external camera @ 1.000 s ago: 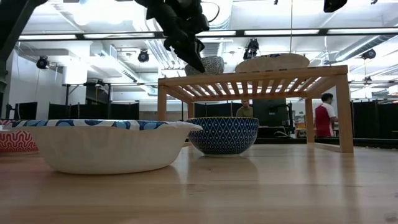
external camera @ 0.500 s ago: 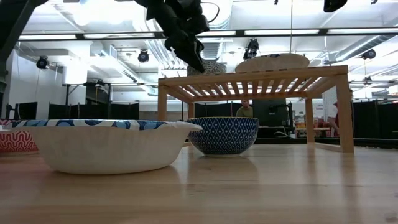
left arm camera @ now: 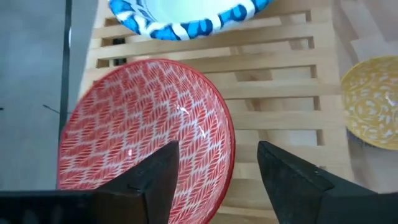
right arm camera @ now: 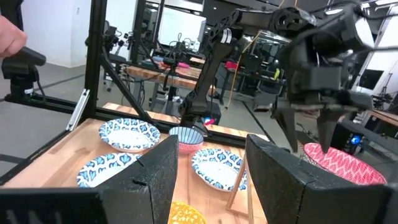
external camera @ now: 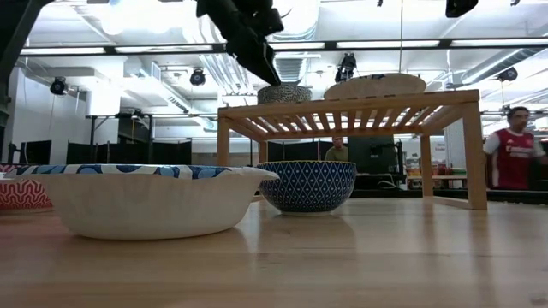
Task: Place and stack bowls onto a shelf
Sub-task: Stack the white pattern bowl on top of the other white pattern bowl on the shelf
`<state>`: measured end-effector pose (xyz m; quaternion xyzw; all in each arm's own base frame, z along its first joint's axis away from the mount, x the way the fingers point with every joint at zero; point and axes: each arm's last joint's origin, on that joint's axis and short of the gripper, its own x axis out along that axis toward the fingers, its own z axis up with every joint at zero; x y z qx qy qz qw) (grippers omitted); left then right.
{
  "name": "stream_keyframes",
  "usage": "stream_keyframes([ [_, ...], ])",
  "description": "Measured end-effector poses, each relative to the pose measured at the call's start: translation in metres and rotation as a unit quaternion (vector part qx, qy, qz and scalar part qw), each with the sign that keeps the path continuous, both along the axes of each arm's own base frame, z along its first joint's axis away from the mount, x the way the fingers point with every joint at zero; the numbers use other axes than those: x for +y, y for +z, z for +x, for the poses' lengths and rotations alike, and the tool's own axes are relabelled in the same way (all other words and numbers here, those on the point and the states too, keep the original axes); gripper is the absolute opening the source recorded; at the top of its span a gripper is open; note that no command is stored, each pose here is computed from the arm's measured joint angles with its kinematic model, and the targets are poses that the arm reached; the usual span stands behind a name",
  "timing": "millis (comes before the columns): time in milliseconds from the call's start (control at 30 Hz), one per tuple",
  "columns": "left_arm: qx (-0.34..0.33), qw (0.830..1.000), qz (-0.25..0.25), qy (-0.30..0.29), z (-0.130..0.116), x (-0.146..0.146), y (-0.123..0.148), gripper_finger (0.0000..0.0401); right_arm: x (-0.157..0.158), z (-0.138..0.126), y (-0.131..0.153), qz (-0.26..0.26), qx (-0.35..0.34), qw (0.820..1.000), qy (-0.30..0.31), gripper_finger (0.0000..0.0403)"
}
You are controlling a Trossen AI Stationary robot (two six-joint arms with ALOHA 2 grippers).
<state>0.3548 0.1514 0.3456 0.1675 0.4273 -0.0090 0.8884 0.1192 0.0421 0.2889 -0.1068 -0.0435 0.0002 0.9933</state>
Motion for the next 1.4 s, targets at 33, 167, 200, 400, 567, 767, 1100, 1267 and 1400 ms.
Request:
stream_keyframes([
  [33,0.001,1.0,-0.003,0.003,-0.002,-0.001,0.004,0.0202,0.0,0.0,0.0,0.003,0.0,1.0,-0.002,0.0178],
  [167,0.016,0.999,-0.028,0.024,-0.016,-0.007,0.021,0.0203,-0.001,0.0,0.0,0.02,0.0,1.0,-0.023,0.0178],
  [200,0.023,0.998,-0.039,0.033,-0.021,-0.009,0.024,0.0203,-0.002,0.0,0.0,0.021,0.0,0.999,-0.025,0.0178],
  [400,0.057,0.986,-0.112,0.11,-0.057,-0.026,0.034,0.0203,-0.002,0.0,0.0,0.021,0.0,0.999,-0.026,0.0178],
  [567,0.061,0.974,-0.154,0.152,-0.087,-0.051,0.025,0.02,-0.002,0.0,0.0,0.021,0.0,0.999,-0.025,0.0178],
  [767,0.015,0.968,-0.163,0.188,-0.112,-0.09,-0.004,0.0191,-0.002,0.0,0.0,0.021,0.0,0.999,-0.025,0.0178],
  [1100,0.066,0.966,-0.134,0.213,-0.136,-0.129,-0.081,0.019,-0.002,0.0,0.0,0.027,-0.001,0.999,-0.024,0.0178],
  [1267,0.087,0.964,-0.123,0.22,-0.138,-0.13,-0.114,0.019,-0.002,0.0,0.0,0.029,-0.002,0.999,-0.024,0.0178],
  [1400,0.097,0.964,-0.119,0.218,-0.129,-0.129,-0.118,0.019,-0.002,0.0,0.0,0.029,-0.002,0.999,-0.024,0.0178],
])
